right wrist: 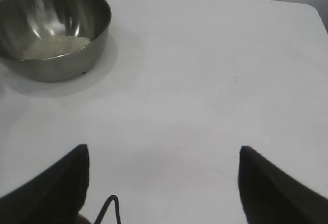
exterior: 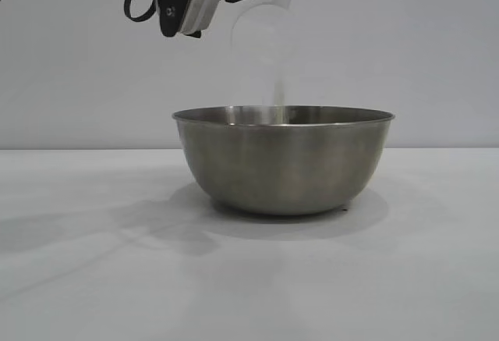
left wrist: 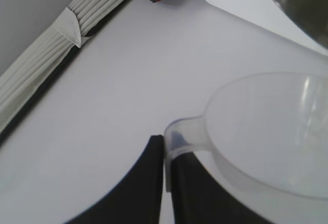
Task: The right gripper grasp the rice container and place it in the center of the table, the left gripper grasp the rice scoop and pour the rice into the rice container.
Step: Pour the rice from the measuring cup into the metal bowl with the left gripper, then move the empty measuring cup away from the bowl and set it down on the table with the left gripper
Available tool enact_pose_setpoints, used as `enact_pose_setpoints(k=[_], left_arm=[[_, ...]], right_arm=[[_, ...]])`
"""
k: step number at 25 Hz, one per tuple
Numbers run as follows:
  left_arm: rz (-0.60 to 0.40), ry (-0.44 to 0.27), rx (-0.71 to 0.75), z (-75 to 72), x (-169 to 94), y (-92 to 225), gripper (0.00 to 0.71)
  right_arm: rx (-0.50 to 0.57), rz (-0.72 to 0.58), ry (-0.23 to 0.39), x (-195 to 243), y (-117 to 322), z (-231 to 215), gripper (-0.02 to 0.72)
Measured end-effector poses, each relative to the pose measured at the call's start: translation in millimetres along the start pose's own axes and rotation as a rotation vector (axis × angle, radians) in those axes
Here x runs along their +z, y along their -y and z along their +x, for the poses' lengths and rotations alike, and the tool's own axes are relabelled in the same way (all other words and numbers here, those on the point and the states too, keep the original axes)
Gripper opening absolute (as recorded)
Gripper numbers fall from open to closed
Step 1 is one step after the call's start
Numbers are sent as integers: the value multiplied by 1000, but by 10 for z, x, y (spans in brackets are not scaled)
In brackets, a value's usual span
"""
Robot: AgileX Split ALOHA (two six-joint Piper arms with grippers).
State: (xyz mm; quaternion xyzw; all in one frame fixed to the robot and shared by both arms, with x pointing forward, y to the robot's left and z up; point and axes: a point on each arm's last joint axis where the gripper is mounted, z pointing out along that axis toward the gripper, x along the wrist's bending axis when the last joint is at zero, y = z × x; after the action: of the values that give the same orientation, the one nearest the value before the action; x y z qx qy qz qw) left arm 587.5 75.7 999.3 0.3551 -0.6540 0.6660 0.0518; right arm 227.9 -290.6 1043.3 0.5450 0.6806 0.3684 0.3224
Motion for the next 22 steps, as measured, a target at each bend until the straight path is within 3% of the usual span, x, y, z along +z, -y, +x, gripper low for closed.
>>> enact_pose_setpoints(k=[10,15,19,22], left_arm=[[2,-1,198,1,0,2,0],[2,-1,228,1,0,2,0],[20,6,198,-4,-1,19,0],[40,10,44,-9,-1,37,0]], right_arm=[[0,0,0,0,0,0,566],[0,0,0,0,0,0,566],[0,0,0,0,0,0,566],[0,0,0,0,0,0,566]])
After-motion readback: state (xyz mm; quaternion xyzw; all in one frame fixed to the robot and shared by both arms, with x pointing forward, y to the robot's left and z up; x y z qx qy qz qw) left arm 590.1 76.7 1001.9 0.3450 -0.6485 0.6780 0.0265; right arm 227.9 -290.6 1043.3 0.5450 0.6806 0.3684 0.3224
